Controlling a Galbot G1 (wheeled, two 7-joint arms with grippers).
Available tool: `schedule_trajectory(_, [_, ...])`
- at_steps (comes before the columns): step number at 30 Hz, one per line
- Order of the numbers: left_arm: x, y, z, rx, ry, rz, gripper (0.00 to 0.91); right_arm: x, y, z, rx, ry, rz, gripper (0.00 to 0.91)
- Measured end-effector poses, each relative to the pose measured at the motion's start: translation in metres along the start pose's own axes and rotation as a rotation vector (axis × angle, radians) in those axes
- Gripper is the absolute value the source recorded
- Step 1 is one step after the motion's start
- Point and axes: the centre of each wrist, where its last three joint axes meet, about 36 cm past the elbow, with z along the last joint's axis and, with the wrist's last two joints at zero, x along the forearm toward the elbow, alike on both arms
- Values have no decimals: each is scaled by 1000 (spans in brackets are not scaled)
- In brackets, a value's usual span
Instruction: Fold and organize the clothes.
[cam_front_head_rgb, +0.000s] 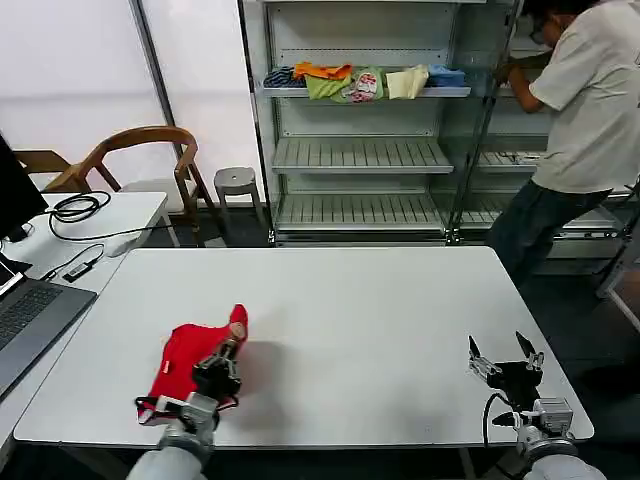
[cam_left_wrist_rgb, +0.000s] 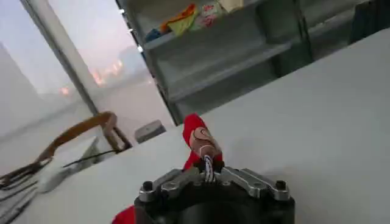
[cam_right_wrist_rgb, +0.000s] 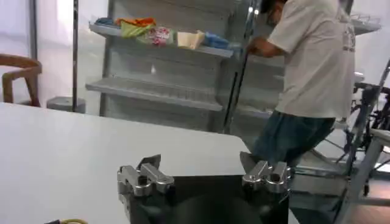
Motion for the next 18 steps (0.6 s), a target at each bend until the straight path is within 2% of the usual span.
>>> schedule_trajectory(4, [-12,-23,-10,41,-5,8,20,2,-1,0,-1,4,6,907])
schedule_trajectory(11, [-25,-43,-29,132,-17,33,30,3,1,0,-3,10,12,907])
schedule_trajectory(12, [-25,-47,-33,146,-20,45,232,3,1,0,-4,9,14,907])
schedule_trajectory(13, [-26,-50,-36,156,-24,51,907,3,1,-1,-4,8,16,907])
schedule_trajectory(18, [-29,-59,-52,220,-41,77,907,3,0,-5,-8,2,22,907])
